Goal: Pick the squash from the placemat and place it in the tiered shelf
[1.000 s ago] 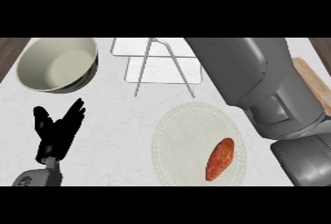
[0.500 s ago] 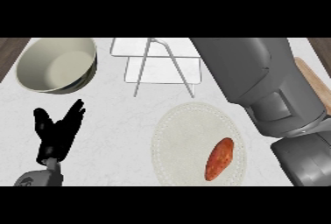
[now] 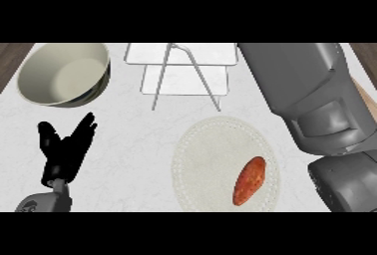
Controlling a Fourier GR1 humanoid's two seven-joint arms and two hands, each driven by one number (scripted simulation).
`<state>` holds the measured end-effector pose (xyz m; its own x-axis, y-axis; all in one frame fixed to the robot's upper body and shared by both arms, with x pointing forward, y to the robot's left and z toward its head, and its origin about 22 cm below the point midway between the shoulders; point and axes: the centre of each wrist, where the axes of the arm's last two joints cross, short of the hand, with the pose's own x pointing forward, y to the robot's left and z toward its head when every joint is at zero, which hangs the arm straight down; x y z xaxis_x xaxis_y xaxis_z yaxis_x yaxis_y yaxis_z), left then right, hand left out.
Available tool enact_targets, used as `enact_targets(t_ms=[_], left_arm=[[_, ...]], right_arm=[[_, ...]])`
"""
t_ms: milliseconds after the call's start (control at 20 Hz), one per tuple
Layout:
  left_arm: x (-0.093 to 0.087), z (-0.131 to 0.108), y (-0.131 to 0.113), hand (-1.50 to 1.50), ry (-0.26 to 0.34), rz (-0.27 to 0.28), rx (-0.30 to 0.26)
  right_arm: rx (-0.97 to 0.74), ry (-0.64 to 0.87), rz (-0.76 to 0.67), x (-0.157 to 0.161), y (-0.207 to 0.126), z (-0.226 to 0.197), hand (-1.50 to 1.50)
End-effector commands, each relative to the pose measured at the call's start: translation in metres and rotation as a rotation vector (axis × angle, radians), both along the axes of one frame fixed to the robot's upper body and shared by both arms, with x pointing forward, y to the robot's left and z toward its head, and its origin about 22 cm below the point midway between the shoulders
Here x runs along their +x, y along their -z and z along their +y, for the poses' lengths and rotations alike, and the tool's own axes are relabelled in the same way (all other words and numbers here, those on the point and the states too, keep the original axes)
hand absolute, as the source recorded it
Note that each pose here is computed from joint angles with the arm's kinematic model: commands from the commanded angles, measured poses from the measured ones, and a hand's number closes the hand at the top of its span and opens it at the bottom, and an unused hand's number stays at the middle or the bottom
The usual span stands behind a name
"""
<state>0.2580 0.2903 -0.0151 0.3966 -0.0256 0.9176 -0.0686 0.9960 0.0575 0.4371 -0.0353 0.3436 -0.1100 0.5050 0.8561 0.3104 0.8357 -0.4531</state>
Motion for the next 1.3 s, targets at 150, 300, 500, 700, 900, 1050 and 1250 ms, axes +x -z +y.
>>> enact_targets(t_ms=[150, 300, 500, 700, 900, 1050, 1250], left_arm=[[-0.001, 0.012, 0.007, 0.0, -0.004, 0.055, -0.021], [-0.001, -0.004, 0.01, 0.0, -0.031, 0.045, 0.001], [-0.009, 0.011, 0.008, 0.0, -0.022, 0.044, -0.007], [-0.017, 0.01, 0.018, 0.0, -0.037, 0.046, 0.0], [-0.016, 0.017, 0.008, 0.0, -0.037, 0.05, -0.008], [-0.019, 0.008, 0.013, 0.0, -0.057, 0.059, 0.004], [-0.015, 0.019, 0.001, 0.0, -0.022, 0.062, -0.002]], right_arm=[[0.261, 0.047, -0.073, -0.004, -0.016, -0.008, -1.5], [0.268, 0.127, -0.133, -0.005, -0.034, -0.033, -1.5], [0.272, 0.301, -0.146, 0.003, -0.043, -0.072, -1.5], [0.387, 0.374, -0.21, -0.002, -0.052, -0.115, -1.5], [0.433, 0.386, -0.173, -0.016, -0.054, -0.162, -1.5], [0.406, 0.338, -0.159, -0.029, -0.041, -0.194, -1.5], [0.402, 0.299, -0.163, -0.051, -0.041, -0.23, -1.5]])
